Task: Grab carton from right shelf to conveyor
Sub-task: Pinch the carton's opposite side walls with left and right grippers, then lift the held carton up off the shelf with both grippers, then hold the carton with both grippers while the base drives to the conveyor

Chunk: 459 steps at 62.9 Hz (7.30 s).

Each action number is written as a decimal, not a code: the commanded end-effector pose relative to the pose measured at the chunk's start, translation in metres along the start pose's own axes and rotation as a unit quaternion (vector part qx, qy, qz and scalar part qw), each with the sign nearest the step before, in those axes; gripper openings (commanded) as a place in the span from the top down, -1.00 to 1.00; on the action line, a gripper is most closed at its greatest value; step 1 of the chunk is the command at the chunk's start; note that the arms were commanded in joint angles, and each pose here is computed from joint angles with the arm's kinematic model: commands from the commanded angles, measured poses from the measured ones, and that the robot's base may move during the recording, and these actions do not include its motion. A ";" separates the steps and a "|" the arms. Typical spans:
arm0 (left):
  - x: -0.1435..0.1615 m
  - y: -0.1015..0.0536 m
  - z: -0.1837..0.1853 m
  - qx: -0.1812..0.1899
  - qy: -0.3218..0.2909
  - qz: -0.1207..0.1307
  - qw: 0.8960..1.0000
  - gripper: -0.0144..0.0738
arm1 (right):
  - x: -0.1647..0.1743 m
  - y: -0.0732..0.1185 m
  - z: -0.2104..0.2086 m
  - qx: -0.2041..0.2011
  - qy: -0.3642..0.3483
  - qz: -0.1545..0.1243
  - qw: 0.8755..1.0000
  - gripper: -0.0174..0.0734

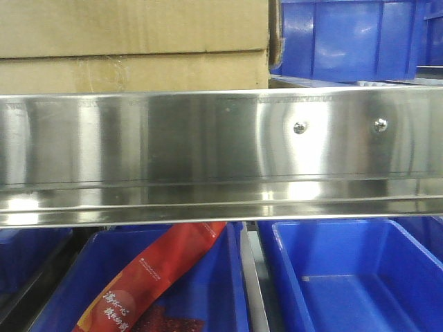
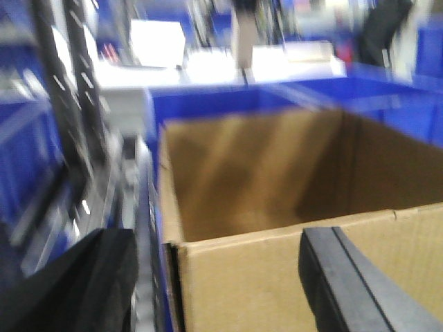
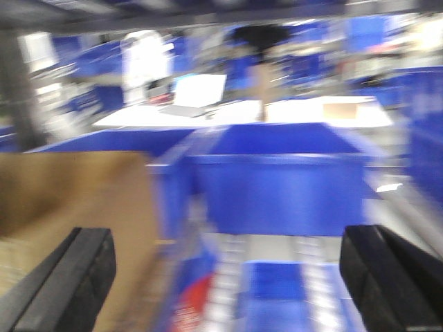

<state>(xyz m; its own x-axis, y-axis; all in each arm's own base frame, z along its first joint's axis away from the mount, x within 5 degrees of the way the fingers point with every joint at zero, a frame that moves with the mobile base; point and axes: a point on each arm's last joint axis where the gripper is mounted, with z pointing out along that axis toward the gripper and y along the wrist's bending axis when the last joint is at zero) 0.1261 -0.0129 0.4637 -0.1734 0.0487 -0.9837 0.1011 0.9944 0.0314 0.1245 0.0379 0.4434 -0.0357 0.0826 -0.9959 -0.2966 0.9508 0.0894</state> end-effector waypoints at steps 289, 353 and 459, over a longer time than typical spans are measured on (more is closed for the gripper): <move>-0.058 -0.048 0.058 0.087 0.222 -0.060 0.969 0.69 | -0.045 0.047 0.076 -0.084 0.295 -0.027 0.951 0.76; -0.057 -0.047 0.060 0.080 0.222 -0.056 0.970 0.69 | -0.045 0.048 0.077 -0.088 0.293 -0.023 0.952 0.76; -0.057 -0.044 0.061 0.067 0.219 -0.048 0.972 0.69 | -0.045 0.048 0.077 -0.088 0.293 -0.023 0.952 0.76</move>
<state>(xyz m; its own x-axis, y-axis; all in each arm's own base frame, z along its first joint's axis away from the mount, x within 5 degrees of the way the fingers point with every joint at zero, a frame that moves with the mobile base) 0.1927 -0.0666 0.5018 -0.6334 0.0104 -0.7737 0.1761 0.9756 -0.1310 0.1897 0.1035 0.4853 -0.5747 -0.1843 -0.7973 -0.4389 0.8918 0.1102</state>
